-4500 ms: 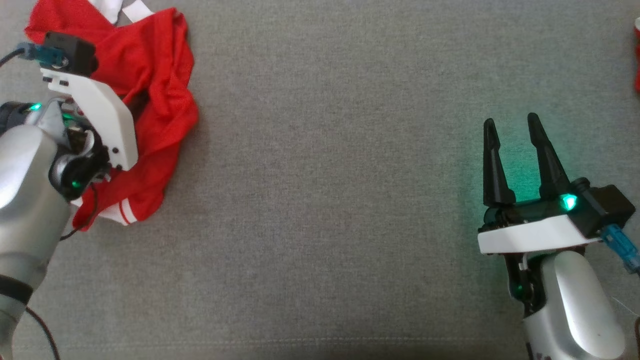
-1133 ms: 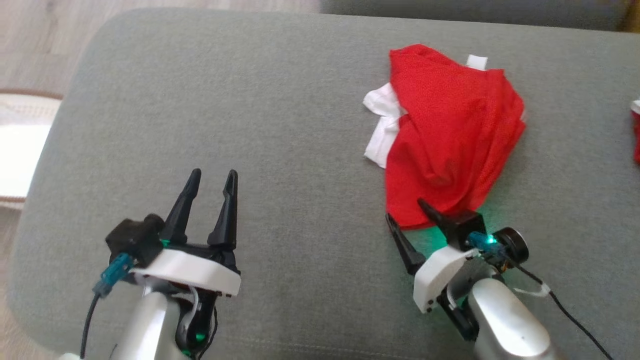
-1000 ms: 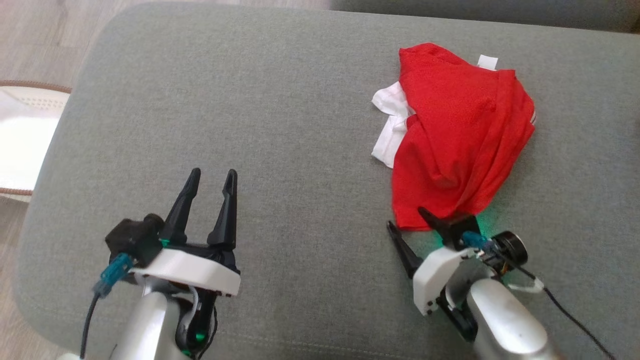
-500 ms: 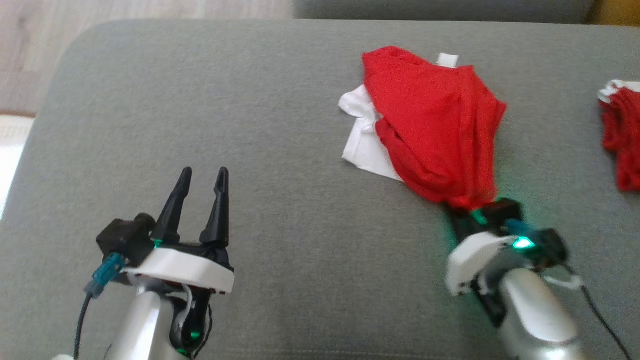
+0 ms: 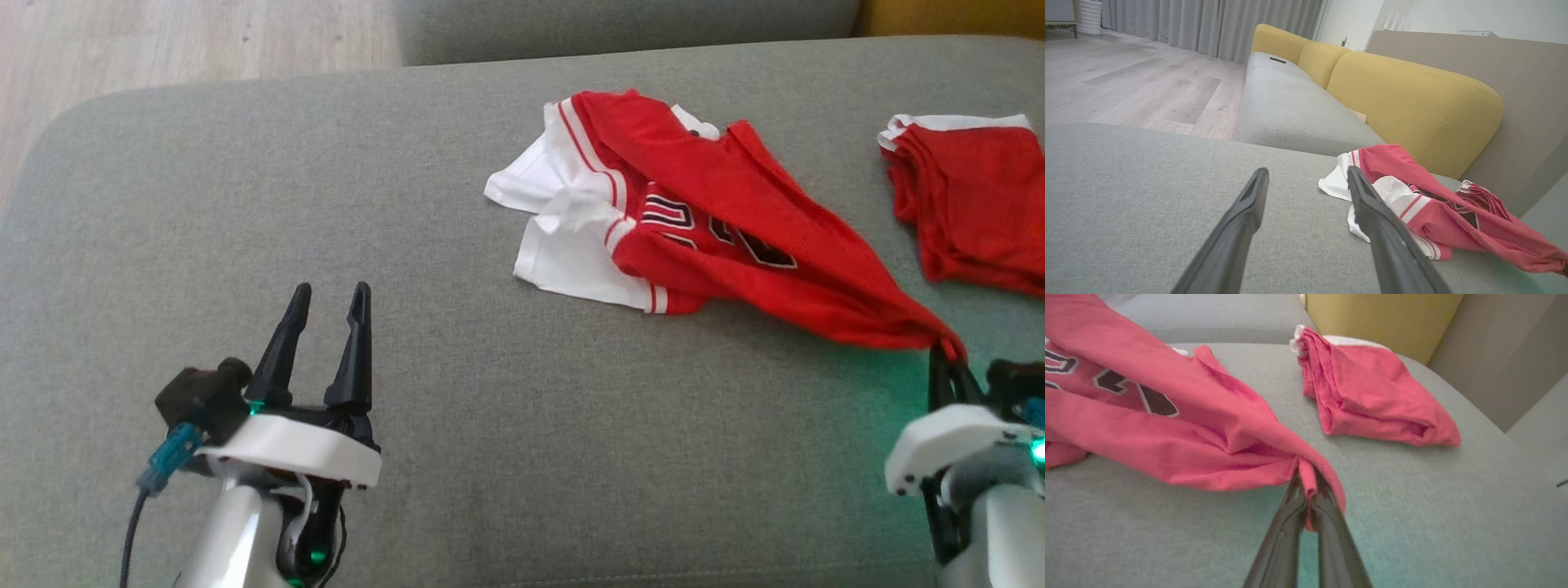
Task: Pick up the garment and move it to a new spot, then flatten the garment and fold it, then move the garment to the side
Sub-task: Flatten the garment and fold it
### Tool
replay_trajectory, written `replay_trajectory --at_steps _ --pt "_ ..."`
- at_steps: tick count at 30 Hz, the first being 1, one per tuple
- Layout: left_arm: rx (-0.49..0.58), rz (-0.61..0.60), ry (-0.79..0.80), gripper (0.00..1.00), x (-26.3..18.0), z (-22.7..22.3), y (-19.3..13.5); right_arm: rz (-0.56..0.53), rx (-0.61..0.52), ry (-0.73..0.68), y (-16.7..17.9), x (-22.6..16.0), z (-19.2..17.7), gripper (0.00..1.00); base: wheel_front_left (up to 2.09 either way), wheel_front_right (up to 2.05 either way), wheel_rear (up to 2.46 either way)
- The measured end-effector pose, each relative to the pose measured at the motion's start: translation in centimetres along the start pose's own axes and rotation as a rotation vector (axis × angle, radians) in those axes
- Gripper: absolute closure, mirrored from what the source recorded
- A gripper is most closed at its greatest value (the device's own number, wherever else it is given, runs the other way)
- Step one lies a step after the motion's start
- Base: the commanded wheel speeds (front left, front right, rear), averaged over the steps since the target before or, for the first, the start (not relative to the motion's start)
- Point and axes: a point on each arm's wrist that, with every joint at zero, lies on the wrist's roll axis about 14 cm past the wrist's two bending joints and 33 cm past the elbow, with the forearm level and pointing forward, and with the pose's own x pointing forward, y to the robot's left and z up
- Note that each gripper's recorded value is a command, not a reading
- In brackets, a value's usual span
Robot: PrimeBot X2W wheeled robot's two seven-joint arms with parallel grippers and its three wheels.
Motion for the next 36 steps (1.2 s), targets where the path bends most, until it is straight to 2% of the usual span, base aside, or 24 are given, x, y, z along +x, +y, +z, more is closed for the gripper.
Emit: replay_trajectory --at_steps 1,2,3,7,14,19,24,36 --pt "-0.001 -0.002 0.000 0.00 0.0 0.0 0.0 -0.007 0.005 0.016 -0.2 -0.2 -0.5 1.00 0.00 0.00 0.00" --pt "-0.001 -0.002 0.002 0.00 0.1 -0.1 -0.1 -0.011 0.016 0.025 -0.4 -0.3 -0.8 0.71 0.00 0.00 0.00" --pt "-0.001 -0.003 0.003 0.00 0.1 -0.1 -0.1 -0.013 0.031 0.029 -0.4 -0.4 -1.0 0.00 0.00 0.00 0.00" --pt "-0.001 -0.005 0.004 0.00 0.1 -0.2 -0.1 0.014 0.068 -0.031 0.4 -0.5 0.2 0.00 0.00 0.00 0.00" --pt "0.003 -0.009 -0.012 0.00 -0.1 0.5 -0.3 0.172 0.117 -0.233 5.4 -1.6 5.2 0.00 0.00 0.00 0.00" --pt "0.007 -0.008 -0.029 0.00 -0.3 1.1 -0.3 0.325 0.152 -0.299 10.2 -3.8 6.2 0.00 0.00 0.00 0.00" --pt "0.010 -0.007 -0.038 0.00 -0.7 1.4 -0.4 0.426 0.166 -0.319 13.4 -5.2 6.2 0.00 0.00 0.00 0.00" --pt "0.004 0.042 0.005 0.00 -2.1 0.0 1.0 0.459 0.149 -0.331 14.7 -4.3 6.6 0.00 0.00 0.00 0.00"
